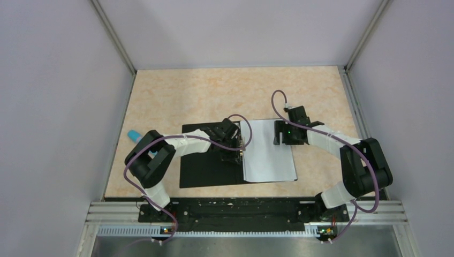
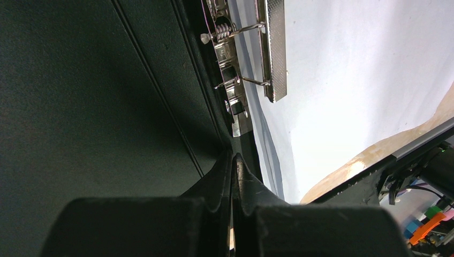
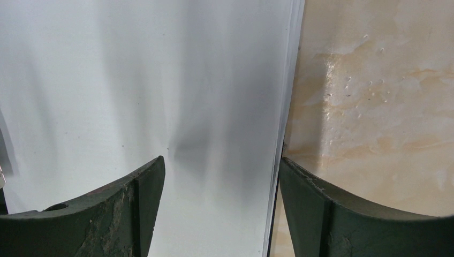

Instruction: Put the files into the folder

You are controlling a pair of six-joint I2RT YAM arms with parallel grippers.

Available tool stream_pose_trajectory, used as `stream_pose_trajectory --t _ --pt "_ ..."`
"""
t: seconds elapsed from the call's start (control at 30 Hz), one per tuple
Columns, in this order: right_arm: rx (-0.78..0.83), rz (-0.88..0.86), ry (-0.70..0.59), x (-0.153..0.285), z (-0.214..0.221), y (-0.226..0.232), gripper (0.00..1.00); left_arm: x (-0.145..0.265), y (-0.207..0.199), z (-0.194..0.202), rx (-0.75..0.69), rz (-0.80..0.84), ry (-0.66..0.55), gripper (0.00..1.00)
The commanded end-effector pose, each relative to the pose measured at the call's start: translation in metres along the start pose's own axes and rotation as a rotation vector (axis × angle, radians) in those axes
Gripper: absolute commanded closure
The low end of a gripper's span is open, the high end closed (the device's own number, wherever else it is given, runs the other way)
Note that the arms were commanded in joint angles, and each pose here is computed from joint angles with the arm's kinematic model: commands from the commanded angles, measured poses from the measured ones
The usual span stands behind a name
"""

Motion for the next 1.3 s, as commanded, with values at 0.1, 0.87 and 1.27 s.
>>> stream_pose_trajectory --t 0.1,0.87,1.27 --pt "0.007 -0.022 0.023 0.001 0.008 0.008 0.24 -0.005 0.000 -0.007 -0.004 0.001 -0.016 0.99" --pt "0.033 0.087 -0.003 0.008 -0.003 0.008 0.23 0.006 -0.003 -0.012 -0.035 0.000 -0.039 0.96" --pt "-0.007 0.097 -0.093 0.049 -0.024 0.009 0.24 0.048 0.005 -0.023 -0.016 0.010 -0.115 0.92"
Point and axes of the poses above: each gripper's point midway between its finger pads, its own x axis back along the fingers, its own y axis along the line the jaws close on, z = x × y, the point moved 6 cm from there along x, back along the fingers, and after that the axes turned 4 degrees about -x, right-handed, at the moved point
